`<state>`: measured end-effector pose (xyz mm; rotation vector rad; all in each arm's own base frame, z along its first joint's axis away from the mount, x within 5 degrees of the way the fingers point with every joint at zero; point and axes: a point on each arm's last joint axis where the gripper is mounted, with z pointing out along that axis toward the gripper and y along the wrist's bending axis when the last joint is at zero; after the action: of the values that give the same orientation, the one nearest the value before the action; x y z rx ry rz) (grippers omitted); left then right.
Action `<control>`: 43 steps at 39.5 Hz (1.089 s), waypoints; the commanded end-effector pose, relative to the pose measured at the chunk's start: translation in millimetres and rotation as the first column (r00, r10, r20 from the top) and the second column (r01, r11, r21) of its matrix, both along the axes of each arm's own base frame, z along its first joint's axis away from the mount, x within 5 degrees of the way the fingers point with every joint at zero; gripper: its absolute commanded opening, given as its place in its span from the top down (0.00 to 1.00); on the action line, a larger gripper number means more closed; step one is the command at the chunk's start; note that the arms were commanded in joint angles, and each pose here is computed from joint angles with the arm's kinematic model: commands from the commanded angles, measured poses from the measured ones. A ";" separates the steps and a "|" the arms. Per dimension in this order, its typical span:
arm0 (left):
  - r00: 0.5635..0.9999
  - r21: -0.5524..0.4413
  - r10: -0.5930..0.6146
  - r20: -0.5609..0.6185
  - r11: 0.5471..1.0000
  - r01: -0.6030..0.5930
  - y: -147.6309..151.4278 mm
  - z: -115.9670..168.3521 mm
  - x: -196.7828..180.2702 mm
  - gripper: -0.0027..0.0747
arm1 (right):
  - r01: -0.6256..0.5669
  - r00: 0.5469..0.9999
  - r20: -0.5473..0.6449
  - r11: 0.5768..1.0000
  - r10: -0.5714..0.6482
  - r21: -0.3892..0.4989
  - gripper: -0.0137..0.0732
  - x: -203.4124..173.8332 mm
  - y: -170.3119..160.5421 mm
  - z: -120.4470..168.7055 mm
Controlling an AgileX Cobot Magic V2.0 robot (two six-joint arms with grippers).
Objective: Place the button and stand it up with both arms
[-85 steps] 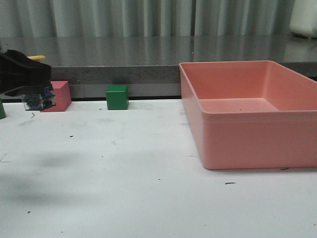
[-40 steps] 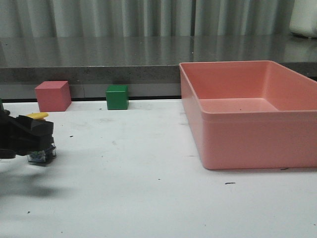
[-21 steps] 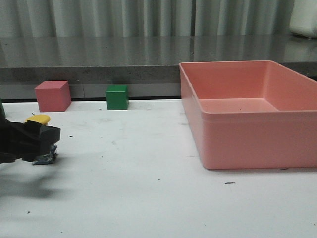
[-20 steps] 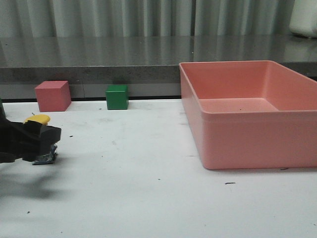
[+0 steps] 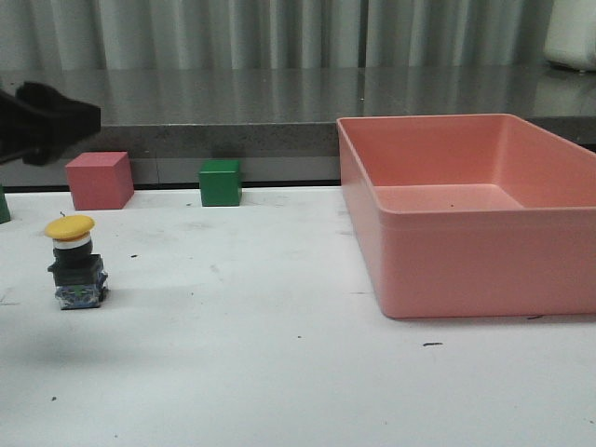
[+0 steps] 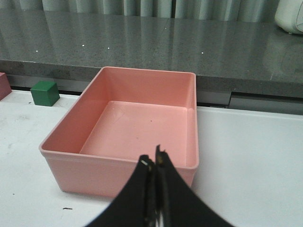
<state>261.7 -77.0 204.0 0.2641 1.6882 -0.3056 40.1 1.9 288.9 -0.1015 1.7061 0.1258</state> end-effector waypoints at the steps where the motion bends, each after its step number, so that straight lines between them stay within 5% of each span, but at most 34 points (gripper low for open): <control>1: 0.994 -0.030 0.025 0.102 0.999 -0.022 2.8 47.3 -1.9 0.34 | 0.002 0.995 0.097 1.000 -0.001 -0.003 0.92 0.0 0.0 15.1; 13: 0.997 0.033 0.078 0.013 0.996 -0.078 19.3 106.9 -45.0 0.39 | 0.002 0.995 0.097 1.000 -0.001 -0.003 0.92 0.0 0.0 15.1; 28: 0.983 0.143 0.160 -0.091 0.979 -0.146 50.3 131.7 -133.5 0.98 | 0.002 0.995 0.097 1.000 -0.001 -0.003 0.92 0.0 0.0 15.1; 43: 0.981 0.081 0.193 0.013 0.978 -0.193 71.6 143.8 -205.7 0.99 | 0.002 0.995 0.097 1.000 -0.001 -0.003 0.92 0.0 0.0 15.1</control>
<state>69.6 -8.4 330.8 0.1755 1.8278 -0.0718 40.1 1.9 288.9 -0.1015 1.7061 0.1258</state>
